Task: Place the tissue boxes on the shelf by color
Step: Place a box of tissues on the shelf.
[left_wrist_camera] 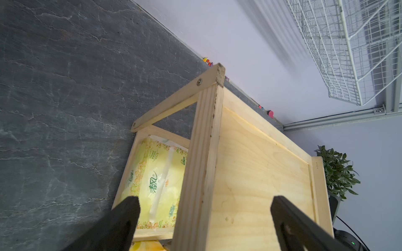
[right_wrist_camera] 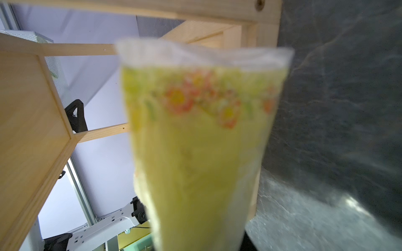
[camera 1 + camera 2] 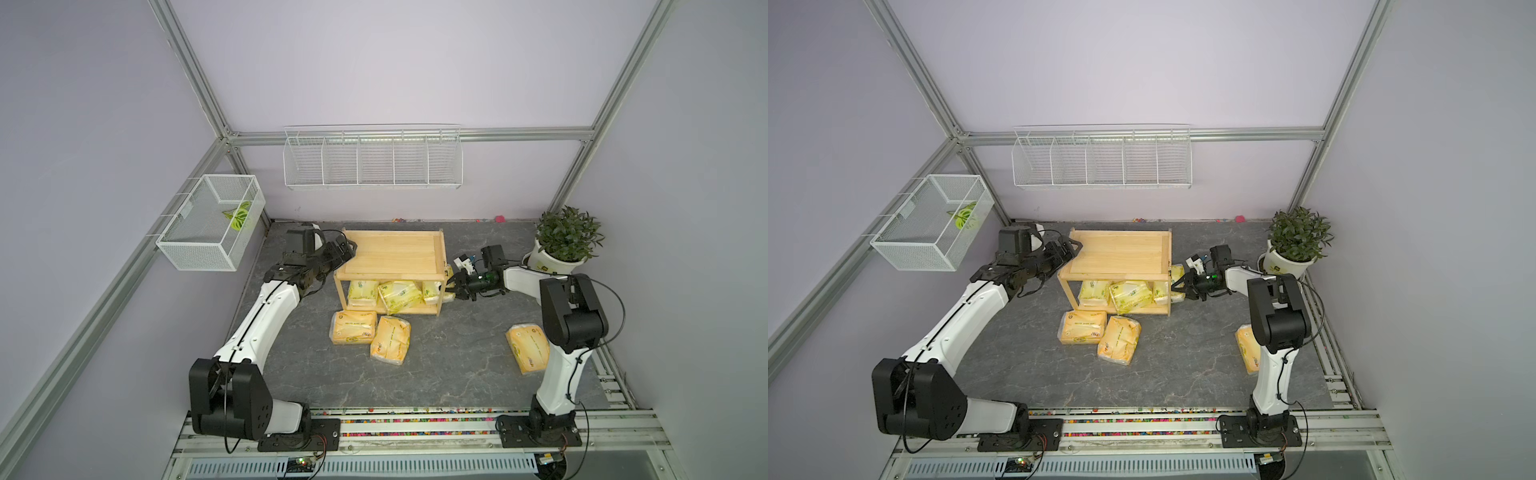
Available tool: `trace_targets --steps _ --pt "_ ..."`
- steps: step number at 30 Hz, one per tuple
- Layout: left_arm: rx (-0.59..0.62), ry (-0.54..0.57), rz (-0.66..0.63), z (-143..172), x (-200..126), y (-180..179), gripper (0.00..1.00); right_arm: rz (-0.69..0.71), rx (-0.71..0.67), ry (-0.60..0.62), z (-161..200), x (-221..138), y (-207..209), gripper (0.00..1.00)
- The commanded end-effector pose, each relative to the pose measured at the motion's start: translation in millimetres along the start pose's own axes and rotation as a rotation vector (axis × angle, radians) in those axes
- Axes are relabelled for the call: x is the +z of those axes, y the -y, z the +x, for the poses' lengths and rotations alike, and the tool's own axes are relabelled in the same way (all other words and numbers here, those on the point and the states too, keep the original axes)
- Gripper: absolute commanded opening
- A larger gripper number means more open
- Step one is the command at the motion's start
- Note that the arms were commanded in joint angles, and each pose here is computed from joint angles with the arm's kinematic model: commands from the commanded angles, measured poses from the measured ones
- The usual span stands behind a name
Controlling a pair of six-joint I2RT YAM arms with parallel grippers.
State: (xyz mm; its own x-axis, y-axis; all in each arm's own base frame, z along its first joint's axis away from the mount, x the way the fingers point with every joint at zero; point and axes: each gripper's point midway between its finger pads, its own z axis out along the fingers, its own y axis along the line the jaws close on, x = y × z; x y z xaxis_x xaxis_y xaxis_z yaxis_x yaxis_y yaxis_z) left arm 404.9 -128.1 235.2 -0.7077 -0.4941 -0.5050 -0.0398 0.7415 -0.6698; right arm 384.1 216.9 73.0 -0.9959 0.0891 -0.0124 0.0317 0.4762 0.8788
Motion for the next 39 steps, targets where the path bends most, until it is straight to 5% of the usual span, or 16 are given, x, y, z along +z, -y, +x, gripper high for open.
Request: trace_targets --steps 1,9,22,30,39 --pt "0.026 -0.002 0.028 -2 2 4 1.00 -0.011 0.035 0.005 -6 7 5 0.14" --pt "0.035 -0.021 0.039 5 6 5 1.00 -0.097 0.090 0.145 -39 11 -5 0.13" --pt "0.049 -0.055 0.064 17 11 10 1.00 -0.086 0.082 0.070 -34 48 -12 0.18" --pt "0.055 -0.037 0.061 13 9 13 1.00 -0.025 0.058 0.098 -30 34 -9 0.58" --pt "0.054 0.090 -0.018 -17 -16 10 1.00 0.035 0.049 0.159 -26 2 -3 0.73"
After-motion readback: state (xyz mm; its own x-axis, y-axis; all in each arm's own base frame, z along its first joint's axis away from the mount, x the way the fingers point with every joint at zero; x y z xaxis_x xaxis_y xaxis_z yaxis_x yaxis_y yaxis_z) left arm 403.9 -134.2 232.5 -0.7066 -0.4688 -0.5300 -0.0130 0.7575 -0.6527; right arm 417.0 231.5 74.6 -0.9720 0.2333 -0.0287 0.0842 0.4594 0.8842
